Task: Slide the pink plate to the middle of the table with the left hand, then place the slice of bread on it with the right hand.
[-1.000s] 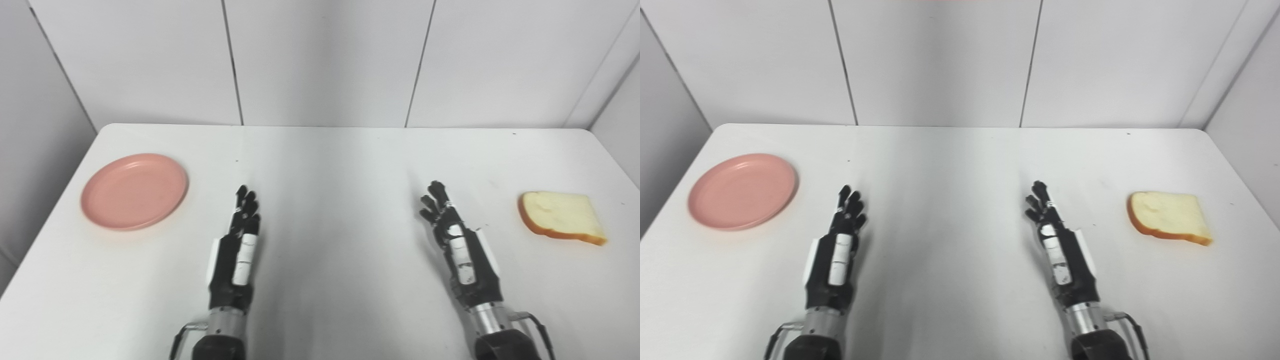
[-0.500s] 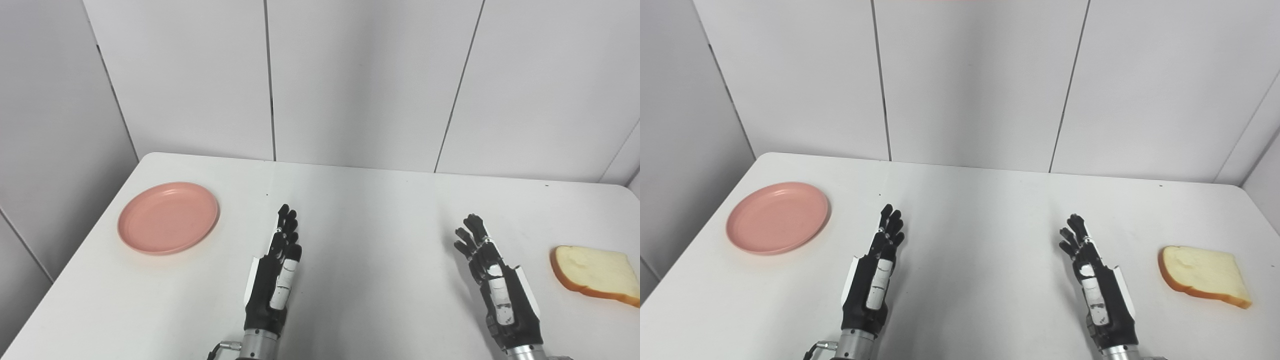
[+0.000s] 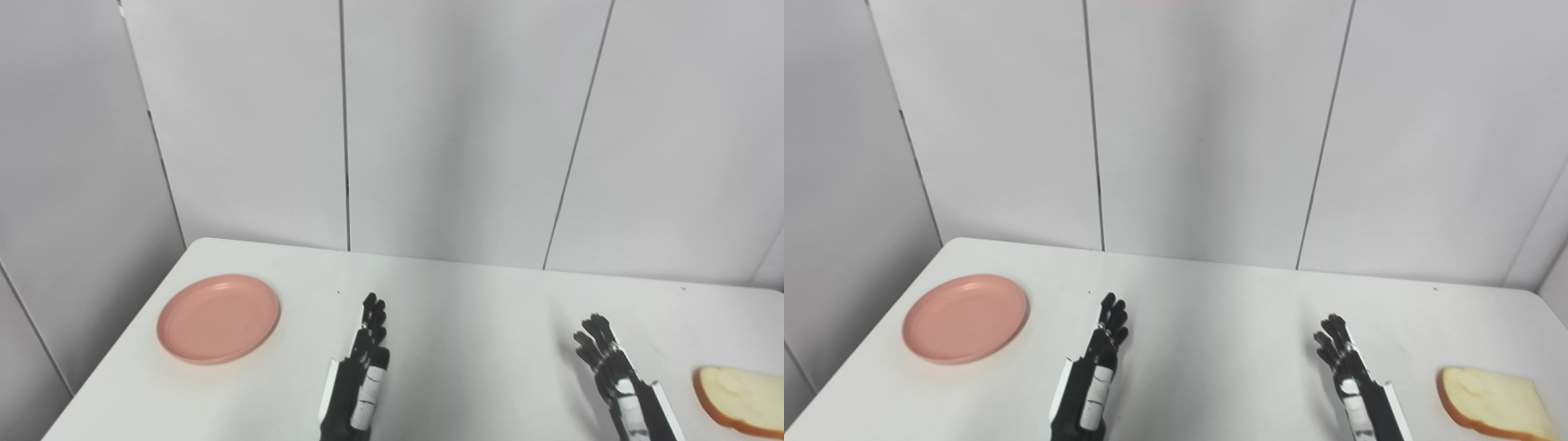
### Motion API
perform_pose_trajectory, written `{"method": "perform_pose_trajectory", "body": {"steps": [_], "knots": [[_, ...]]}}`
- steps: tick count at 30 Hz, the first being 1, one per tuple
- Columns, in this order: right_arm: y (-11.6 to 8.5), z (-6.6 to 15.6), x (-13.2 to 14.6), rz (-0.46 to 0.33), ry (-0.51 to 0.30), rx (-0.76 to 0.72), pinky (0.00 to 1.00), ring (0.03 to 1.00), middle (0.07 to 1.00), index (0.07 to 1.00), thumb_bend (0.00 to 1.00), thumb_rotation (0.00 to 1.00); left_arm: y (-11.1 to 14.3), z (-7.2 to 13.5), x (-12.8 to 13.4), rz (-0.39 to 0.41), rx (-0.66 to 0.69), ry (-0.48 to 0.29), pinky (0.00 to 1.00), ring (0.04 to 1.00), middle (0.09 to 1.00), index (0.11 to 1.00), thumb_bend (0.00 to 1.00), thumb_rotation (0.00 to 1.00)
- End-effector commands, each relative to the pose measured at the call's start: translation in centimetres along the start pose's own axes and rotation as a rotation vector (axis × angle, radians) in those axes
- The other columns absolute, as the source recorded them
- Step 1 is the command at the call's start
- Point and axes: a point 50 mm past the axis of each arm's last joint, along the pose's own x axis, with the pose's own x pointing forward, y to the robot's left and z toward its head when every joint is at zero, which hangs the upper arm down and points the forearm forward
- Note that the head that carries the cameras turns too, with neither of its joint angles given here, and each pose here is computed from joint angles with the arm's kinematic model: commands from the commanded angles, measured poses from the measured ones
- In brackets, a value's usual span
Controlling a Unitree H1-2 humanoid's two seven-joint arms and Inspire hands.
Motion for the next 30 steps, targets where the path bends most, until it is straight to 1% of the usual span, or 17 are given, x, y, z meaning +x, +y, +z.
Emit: {"method": "perform_pose_trajectory", "body": {"steps": [1, 3, 6, 8, 9, 10, 11, 13, 14, 16, 17, 20, 21, 24, 26, 30], "knots": [[1.0, -5.7, -6.4, -0.033, 0.217, 0.052, 0.93, 0.925, 0.944, 0.957, 0.84, 1.0, 1.6, -3.6, -3.7, 0.031, 0.022, 0.113, 1.0, 1.0, 1.0, 1.0, 0.77, 0.93], [1.3, -5.4, -6.5, -0.036, 0.215, 0.055, 0.93, 0.925, 0.937, 0.955, 0.84, 1.0, 2.2, -2.8, -3.5, 0.023, 0.032, 0.082, 1.0, 0.995, 1.0, 1.0, 0.76, 0.94], [1.6, -5.0, -6.6, -0.038, 0.21, 0.046, 0.93, 0.917, 0.922, 0.948, 0.86, 1.0, 3.1, -0.9, -2.5, 0.02, -0.029, 0.032, 1.0, 0.981, 0.978, 1.0, 0.74, 0.92], [1.8, -4.8, -6.7, -0.04, 0.204, 0.042, 0.91, 0.912, 0.915, 0.94, 0.86, 1.0, 3.8, 0.4, -1.5, 0.022, -0.046, -0.002, 1.0, 0.965, 0.969, 1.0, 0.78, 0.89], [1.8, -4.7, -6.7, -0.04, 0.201, 0.042, 0.91, 0.919, 0.919, 0.941, 0.86, 1.0, 4.1, 1.1, -1.0, 0.023, -0.045, -0.018, 0.99, 0.955, 0.966, 0.995, 0.84, 0.9], [1.9, -4.6, -6.7, -0.041, 0.199, 0.042, 0.91, 0.921, 0.92, 0.941, 0.86, 1.0, 4.5, 1.8, -0.4, 0.025, -0.036, -0.035, 0.99, 0.951, 0.965, 0.993, 0.87, 0.91], [1.9, -4.5, -6.7, -0.041, 0.196, 0.04, 0.91, 0.925, 0.923, 0.944, 0.86, 1.0, 4.9, 2.5, 0.3, 0.027, -0.03, -0.055, 0.98, 0.937, 0.952, 0.98, 0.91, 0.91], [2.1, -4.4, -6.6, -0.043, 0.189, 0.038, 0.9, 0.924, 0.923, 0.944, 0.85, 1.0, 5.7, 3.7, 1.5, 0.03, -0.03, -0.09, 0.96, 0.924, 0.937, 0.96, 0.92, 0.9], [2.2, -4.3, -6.6, -0.045, 0.186, 0.036, 0.9, 0.923, 0.923, 0.944, 0.85, 1.0, 6.5, 4.8, 2.7, 0.037, -0.021, -0.124, 0.96, 0.92, 0.934, 0.955, 0.92, 0.9], [2.3, -4.2, -6.5, -0.048, 0.182, 0.033, 0.89, 0.908, 0.915, 0.935, 0.86, 1.0, 8.0, 6.7, 4.9, 0.055, 0.001, -0.182, 0.88, 0.863, 0.877, 0.9, 0.92, 0.89], [2.3, -4.1, -6.5, -0.048, 0.18, 0.032, 0.88, 0.905, 0.913, 0.933, 0.86, 1.0, 8.4, 7.3, 5.5, 0.062, 0.008, -0.198, 0.86, 0.848, 0.862, 0.886, 0.93, 0.89], [2.5, -3.9, -6.3, -0.045, 0.171, 0.016, 0.86, 0.891, 0.907, 0.927, 0.86, 1.0, 11.6, 9.8, 8.4, 0.083, 0.03, -0.252, 0.8, 0.805, 0.803, 0.812, 0.94, 0.86], [2.6, -3.8, -6.3, -0.044, 0.169, 0.011, 0.86, 0.889, 0.906, 0.926, 0.86, 1.0, 12.6, 10.7, 9.2, 0.093, 0.041, -0.267, 0.8, 0.8, 0.799, 0.808, 0.94, 0.86], [2.7, -3.7, -6.4, -0.044, 0.164, 0.007, 0.85, 0.883, 0.903, 0.922, 0.86, 1.0, 15.3, 12.8, 11.0, 0.125, 0.089, -0.297, 0.77, 0.787, 0.782, 0.792, 0.96, 0.86], [2.8, -3.7, -6.4, -0.042, 0.164, 0.01, 0.85, 0.887, 0.906, 0.924, 0.85, 1.0, 16.5, 13.7, 11.8, 0.136, 0.105, -0.307, 0.75, 0.79, 0.784, 0.773, 0.97, 0.86], [2.6, -3.7, -6.6, -0.041, 0.166, 0.005, 0.85, 0.887, 0.906, 0.925, 0.85, 1.0, 19.5, 15.4, 13.3, 0.16, 0.129, -0.299, 0.79, 0.806, 0.794, 0.774, 0.99, 0.84]]}}
